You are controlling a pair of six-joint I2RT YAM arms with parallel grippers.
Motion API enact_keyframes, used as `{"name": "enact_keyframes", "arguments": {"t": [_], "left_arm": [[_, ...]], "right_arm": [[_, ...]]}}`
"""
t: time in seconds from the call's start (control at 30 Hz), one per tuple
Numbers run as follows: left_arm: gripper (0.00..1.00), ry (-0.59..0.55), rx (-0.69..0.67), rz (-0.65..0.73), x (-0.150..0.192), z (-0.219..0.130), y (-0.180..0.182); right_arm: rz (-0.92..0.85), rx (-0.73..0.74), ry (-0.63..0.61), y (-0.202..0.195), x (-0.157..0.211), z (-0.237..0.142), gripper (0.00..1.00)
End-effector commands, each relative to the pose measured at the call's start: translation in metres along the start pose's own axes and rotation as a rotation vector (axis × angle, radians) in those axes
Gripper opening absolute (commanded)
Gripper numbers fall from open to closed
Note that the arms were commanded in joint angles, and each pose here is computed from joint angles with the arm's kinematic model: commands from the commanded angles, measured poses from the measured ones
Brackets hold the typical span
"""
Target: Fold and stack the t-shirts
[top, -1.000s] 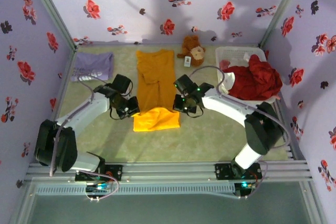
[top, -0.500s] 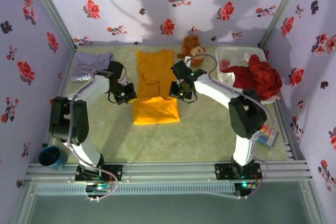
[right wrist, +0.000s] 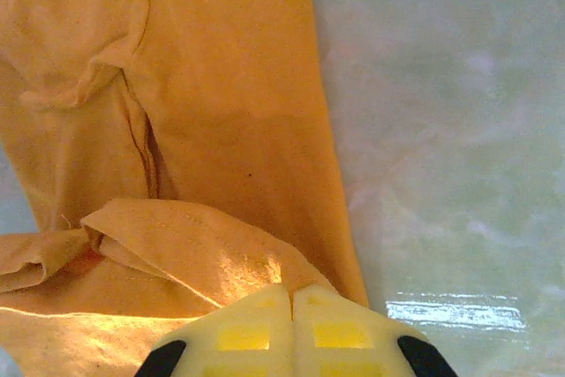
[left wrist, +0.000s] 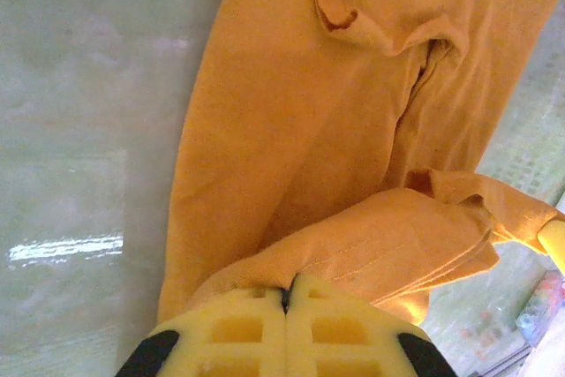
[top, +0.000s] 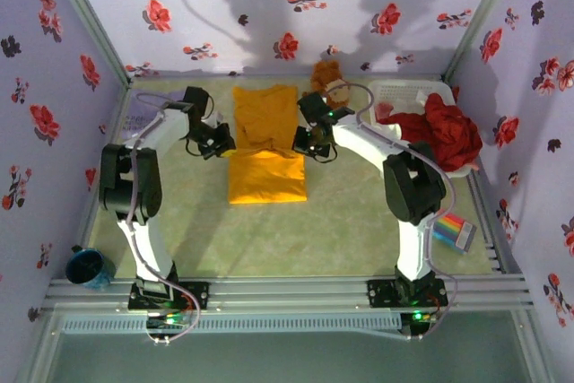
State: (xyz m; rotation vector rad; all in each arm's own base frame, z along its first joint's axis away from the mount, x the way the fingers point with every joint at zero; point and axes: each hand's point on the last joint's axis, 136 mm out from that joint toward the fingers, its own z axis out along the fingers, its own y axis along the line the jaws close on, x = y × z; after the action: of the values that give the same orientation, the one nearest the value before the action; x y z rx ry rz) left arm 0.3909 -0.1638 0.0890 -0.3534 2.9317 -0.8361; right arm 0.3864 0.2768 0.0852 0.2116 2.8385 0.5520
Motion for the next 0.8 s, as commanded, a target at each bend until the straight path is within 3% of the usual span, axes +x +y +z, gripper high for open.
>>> {"name": "enact_keyframes", "arguments": {"t": [0.0, 0.47, 0.77], "left_arm": [[0.00, 0.043, 0.008, 0.007, -0.002, 0.004, 0.001], [0.00, 0.027, 0.015, 0.003, -0.028, 0.003, -0.002], [0.00, 0.061, 0.021, -0.012, -0.041, 0.022, 0.003]], "right_arm": [[-0.009, -0.015, -0.012, 0.001, -0.012, 0.001, 0.00], [0.016, -0.028, -0.023, -0.001, -0.030, 0.012, 0.00], [0.033, -0.024, -0.001, -0.007, -0.037, 0.027, 0.00]]}}
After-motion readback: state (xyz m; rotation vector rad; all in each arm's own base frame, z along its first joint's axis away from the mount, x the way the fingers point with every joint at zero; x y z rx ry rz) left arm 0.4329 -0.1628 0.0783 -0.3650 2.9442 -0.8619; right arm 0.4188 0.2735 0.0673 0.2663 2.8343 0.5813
